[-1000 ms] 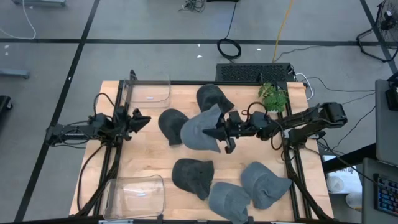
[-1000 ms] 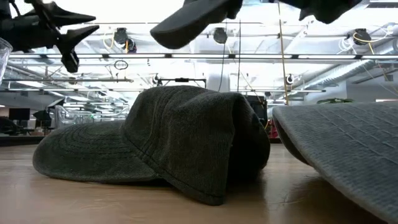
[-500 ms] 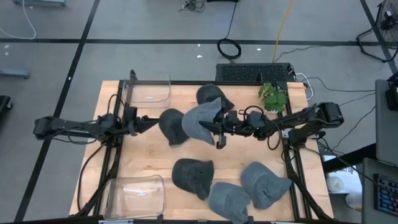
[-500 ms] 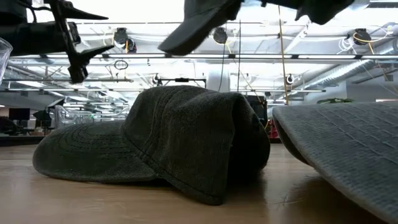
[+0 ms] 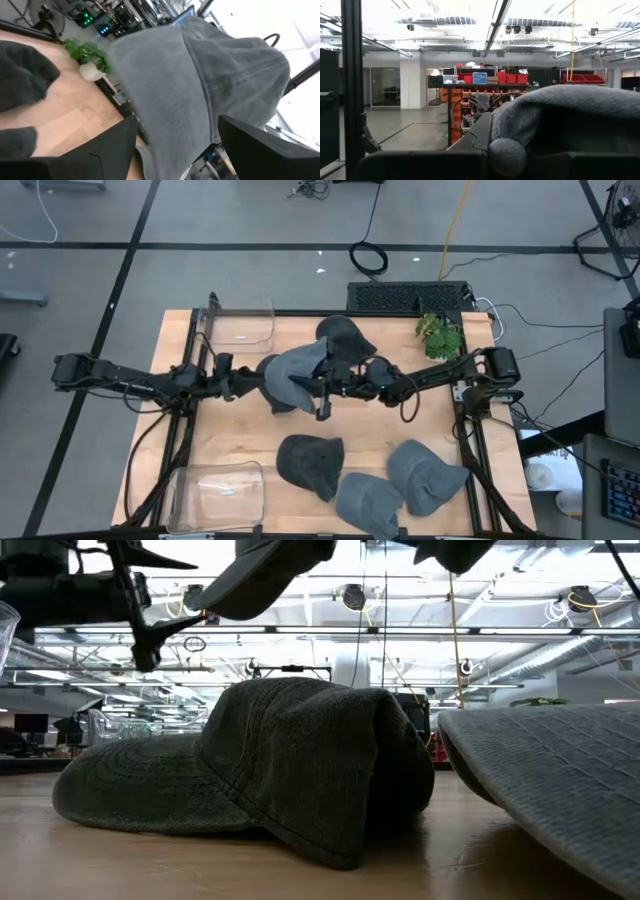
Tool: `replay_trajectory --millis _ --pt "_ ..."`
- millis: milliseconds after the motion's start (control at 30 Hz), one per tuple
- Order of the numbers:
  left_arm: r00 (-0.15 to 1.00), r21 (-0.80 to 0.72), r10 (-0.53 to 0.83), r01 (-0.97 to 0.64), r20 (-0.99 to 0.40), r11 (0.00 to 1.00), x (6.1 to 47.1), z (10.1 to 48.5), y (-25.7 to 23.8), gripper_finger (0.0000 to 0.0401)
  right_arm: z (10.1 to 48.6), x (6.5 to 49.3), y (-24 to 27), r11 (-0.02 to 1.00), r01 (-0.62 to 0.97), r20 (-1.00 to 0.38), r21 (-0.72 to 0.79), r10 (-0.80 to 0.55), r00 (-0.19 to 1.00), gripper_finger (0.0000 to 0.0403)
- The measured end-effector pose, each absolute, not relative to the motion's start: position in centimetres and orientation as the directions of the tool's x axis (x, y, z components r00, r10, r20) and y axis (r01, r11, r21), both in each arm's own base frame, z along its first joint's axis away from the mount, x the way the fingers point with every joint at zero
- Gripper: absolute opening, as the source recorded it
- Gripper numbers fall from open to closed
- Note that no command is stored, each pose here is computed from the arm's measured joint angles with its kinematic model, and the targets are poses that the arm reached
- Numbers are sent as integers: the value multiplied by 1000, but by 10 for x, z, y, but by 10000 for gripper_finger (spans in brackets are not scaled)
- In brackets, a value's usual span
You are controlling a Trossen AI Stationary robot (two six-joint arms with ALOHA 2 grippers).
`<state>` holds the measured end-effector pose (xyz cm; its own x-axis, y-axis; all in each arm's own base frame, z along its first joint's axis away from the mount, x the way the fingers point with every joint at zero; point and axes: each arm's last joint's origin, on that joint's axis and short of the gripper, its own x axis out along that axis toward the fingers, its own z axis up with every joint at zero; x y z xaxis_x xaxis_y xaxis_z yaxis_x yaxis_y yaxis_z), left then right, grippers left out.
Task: Pick & Place hat
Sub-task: Put the top gray cap into the top transparent bin
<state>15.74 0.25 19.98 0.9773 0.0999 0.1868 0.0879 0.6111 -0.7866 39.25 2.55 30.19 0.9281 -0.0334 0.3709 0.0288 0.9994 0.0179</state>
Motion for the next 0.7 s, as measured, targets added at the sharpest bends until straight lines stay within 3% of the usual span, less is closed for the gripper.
replay_trajectory --millis 267,367,467,600,700 --pt "984 -756 -28 152 175 637 174 212 -1 267 301 399 26 999 37 366 1 -34 930 21" --pt "986 -737 -33 143 162 660 177 211 -1 240 300 399 26 999 37 355 -1 -35 934 21" --pt "983 -718 -85 176 161 674 177 211 -3 173 298 400 26 999 39 327 -5 -36 944 33" --pt "957 -690 -220 290 191 663 173 216 -7 32 292 402 25 997 77 264 -2 -74 962 91" --pt "927 -684 -298 370 228 629 167 223 -10 19 287 402 24 993 117 190 -14 -112 975 127"
